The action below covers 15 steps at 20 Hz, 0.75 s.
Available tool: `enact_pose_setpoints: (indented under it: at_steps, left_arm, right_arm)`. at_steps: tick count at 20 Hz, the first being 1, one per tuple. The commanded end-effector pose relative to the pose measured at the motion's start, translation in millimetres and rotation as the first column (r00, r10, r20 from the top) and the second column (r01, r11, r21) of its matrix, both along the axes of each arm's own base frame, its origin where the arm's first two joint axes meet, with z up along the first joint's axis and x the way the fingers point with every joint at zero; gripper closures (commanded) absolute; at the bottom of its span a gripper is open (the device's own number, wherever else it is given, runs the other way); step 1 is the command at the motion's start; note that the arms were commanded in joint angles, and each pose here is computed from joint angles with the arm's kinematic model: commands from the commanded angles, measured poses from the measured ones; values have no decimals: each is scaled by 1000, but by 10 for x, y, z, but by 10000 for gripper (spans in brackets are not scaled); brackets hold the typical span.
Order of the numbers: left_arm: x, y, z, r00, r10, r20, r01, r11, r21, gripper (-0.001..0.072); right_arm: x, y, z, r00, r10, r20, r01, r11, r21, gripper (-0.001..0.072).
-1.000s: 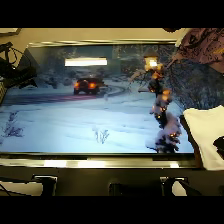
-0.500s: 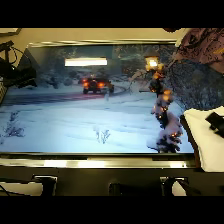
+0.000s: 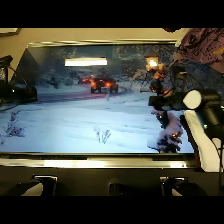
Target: Fold the clothes and pants, and hang the long-sleeved shirts on hangers.
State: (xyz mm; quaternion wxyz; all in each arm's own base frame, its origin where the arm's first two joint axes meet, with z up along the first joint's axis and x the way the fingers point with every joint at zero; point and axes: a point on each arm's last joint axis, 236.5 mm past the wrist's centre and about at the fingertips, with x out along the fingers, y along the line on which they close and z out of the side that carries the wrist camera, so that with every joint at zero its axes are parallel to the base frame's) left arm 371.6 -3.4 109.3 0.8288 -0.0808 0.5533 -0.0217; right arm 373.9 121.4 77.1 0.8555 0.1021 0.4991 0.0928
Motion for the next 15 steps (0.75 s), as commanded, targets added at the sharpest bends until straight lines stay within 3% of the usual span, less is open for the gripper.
enact_pose_setpoints:
  at_steps: [1, 15]
  left_arm:
    - [-123, 2, -26, 996, -41, 81, 39, 999, 34, 690]
    - [-142, -5, -22, 996, -43, 77, 41, 999, 33, 689]
  right_arm:
    - [-28, 538, 80, 986, 144, 81, -144, 990, 1, 675]
    - [8, 473, 80, 982, 159, 100, -155, 987, -46, 675]
